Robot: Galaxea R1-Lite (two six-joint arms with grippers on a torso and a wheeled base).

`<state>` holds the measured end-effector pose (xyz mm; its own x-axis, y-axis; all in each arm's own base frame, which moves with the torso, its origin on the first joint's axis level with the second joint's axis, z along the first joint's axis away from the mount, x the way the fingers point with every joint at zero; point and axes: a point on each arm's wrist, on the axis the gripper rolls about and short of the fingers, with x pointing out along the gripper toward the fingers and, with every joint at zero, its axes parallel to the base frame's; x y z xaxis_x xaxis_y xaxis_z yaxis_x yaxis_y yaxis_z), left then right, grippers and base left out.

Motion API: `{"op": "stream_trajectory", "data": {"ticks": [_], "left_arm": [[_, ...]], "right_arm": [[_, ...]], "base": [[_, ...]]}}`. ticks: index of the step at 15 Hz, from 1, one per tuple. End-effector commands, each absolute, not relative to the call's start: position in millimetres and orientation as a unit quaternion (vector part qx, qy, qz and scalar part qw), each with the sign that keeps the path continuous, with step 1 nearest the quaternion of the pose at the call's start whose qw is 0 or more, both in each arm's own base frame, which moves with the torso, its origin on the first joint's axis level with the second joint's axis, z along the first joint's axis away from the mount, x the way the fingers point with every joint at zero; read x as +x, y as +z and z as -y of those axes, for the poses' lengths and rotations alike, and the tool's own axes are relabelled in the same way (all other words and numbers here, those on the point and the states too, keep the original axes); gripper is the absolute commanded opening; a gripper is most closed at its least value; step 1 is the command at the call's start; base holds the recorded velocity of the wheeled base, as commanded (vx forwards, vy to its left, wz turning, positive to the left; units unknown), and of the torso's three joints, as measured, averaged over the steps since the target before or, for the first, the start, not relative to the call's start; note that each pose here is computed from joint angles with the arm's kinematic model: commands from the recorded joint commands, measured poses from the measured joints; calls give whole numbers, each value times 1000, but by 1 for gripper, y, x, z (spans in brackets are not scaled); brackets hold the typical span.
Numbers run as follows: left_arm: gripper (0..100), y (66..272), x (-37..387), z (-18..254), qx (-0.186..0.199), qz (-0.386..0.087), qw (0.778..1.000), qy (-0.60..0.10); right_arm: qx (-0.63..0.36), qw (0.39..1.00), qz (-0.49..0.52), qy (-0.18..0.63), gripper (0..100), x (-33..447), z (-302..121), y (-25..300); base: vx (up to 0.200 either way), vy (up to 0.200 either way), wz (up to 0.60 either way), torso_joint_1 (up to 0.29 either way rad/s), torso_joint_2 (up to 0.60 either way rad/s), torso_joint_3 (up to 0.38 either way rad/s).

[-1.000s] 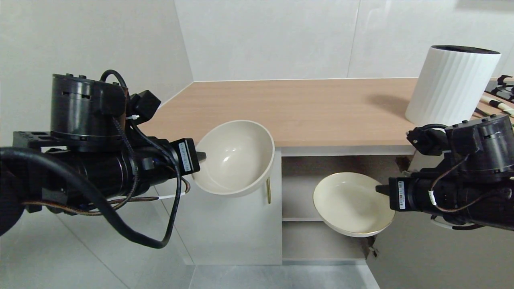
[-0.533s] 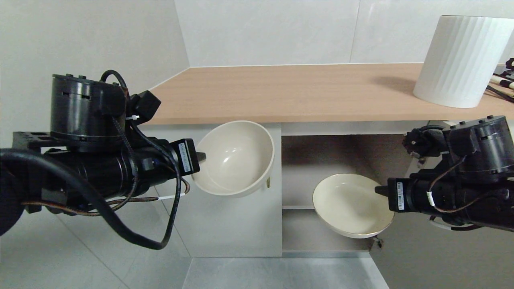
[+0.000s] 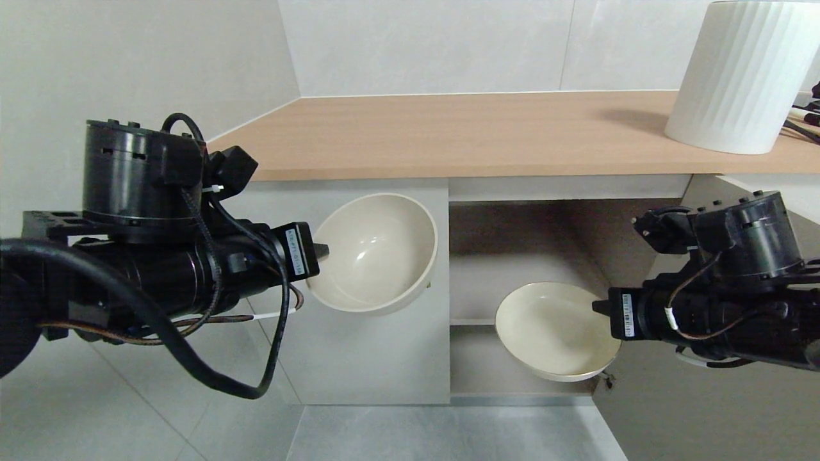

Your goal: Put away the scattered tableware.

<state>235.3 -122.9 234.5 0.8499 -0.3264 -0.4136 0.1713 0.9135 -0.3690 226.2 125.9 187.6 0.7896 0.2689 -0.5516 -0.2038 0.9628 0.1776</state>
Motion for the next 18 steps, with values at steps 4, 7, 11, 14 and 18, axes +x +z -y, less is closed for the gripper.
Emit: {"op": "stream_trajectory", "data": {"ticks": [4,7,11,14,18], "left_arm": [[0,233,237,124,-160,-243,948,-130],[0,232,237,124,-160,-244,948,-130],[0,232,237,124,-160,-245,947,-130],[0,231,238,124,-159,-246,947,-129],[0,230,238,125,-159,-247,947,-129]], "right_arm": [[48,939,-323,110,0,258,-143,160],[63,927,-363,70,0,284,-157,126],[93,923,-373,13,0,315,-159,99],[104,921,-374,-16,0,333,-156,87],[113,918,-371,-81,0,362,-149,60]], "base": [[0,0,0,0,0,0],[0,0,0,0,0,0],[0,0,0,0,0,0],[0,0,0,0,0,0],[0,0,0,0,0,0]]}}
